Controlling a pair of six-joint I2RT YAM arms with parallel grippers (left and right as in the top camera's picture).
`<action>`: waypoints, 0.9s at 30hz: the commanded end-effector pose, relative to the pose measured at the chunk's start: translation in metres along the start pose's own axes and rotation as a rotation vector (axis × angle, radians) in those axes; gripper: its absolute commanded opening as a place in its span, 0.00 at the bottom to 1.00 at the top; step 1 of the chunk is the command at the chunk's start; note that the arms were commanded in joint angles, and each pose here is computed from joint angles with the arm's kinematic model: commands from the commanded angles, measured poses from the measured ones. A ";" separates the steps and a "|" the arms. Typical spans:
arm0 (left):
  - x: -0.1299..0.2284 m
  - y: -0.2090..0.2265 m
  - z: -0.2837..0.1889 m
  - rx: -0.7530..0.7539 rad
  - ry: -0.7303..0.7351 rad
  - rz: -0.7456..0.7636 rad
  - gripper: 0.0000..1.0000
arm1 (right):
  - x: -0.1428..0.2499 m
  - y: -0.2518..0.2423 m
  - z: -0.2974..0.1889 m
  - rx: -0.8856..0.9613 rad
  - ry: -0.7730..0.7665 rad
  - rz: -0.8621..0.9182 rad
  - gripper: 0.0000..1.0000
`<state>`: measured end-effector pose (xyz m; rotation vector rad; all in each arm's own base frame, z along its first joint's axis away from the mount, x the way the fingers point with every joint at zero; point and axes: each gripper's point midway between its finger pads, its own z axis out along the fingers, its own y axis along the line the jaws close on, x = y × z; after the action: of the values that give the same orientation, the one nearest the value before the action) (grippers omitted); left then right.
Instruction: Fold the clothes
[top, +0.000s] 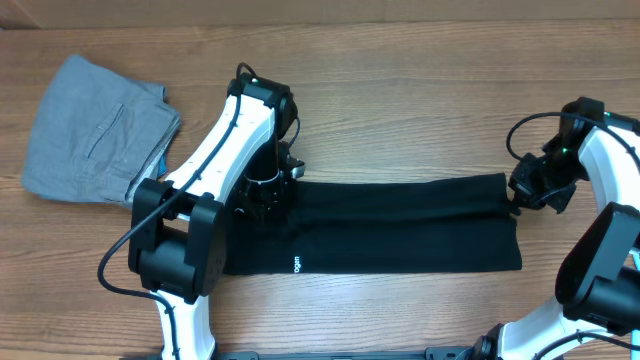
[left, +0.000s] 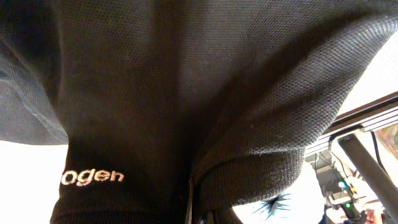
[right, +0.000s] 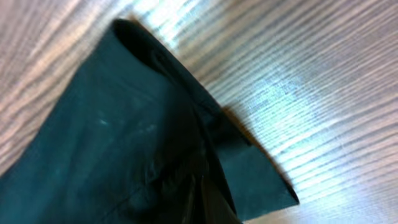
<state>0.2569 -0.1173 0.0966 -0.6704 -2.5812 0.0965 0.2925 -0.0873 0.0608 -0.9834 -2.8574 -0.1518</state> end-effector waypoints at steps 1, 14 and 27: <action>0.004 0.004 -0.001 -0.019 -0.010 -0.024 0.06 | 0.003 -0.006 -0.004 0.022 -0.004 0.001 0.04; 0.004 0.004 -0.001 -0.018 -0.010 -0.025 0.08 | 0.019 -0.020 -0.005 0.095 0.055 0.007 0.04; 0.009 0.001 -0.001 -0.007 0.013 -0.035 0.32 | 0.019 -0.021 -0.005 0.098 0.055 0.006 0.31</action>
<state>0.2522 -0.1141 0.0964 -0.6368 -2.5657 0.0751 0.2659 -0.0895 0.0636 -0.9420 -2.7690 -0.0558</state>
